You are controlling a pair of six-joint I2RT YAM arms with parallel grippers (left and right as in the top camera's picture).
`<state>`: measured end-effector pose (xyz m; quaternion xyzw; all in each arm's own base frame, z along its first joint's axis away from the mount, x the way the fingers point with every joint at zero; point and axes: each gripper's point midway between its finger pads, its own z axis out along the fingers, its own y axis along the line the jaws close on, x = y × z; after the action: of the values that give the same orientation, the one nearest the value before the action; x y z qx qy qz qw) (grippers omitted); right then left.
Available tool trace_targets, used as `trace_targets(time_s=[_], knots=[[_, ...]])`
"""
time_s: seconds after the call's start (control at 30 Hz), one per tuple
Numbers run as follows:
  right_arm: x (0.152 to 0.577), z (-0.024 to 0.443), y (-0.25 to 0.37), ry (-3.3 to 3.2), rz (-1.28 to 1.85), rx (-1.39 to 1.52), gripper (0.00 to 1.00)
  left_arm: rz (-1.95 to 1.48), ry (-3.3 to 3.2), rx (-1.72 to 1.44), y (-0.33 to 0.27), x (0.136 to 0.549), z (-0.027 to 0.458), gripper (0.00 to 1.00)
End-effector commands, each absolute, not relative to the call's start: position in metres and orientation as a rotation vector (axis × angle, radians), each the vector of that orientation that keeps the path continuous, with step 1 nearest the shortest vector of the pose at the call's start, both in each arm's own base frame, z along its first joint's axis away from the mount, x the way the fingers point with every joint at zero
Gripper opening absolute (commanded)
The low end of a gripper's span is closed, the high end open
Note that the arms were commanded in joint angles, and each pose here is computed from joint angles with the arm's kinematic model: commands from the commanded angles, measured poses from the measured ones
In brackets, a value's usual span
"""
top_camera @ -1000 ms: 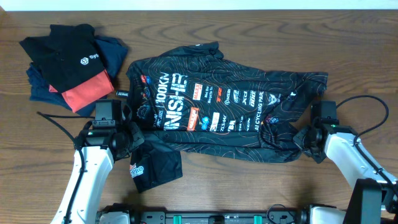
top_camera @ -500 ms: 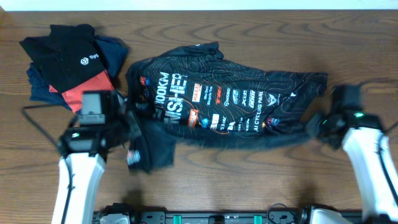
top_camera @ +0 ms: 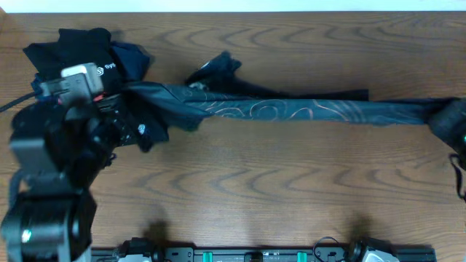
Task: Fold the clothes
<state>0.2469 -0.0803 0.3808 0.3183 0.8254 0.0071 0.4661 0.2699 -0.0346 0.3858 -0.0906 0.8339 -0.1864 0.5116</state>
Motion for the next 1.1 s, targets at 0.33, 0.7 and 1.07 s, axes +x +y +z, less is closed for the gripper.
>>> trace_targets(time_s=[0.33,0.7,1.07], knots=[[0.203,0.455,-0.109,1.8,-0.194,0.809,0.01,-0.48,1.775,-0.18,-0.037,0.225,0.465,0.06],[0.304,0.352,-0.114,2.267,-0.1,0.727,0.01,-0.616,2.125,-0.204,-0.055,0.334,0.375,0.06],[0.442,0.333,-0.145,2.115,0.039,0.703,0.01,-0.822,1.862,-0.132,-0.079,0.498,0.371,0.06]])
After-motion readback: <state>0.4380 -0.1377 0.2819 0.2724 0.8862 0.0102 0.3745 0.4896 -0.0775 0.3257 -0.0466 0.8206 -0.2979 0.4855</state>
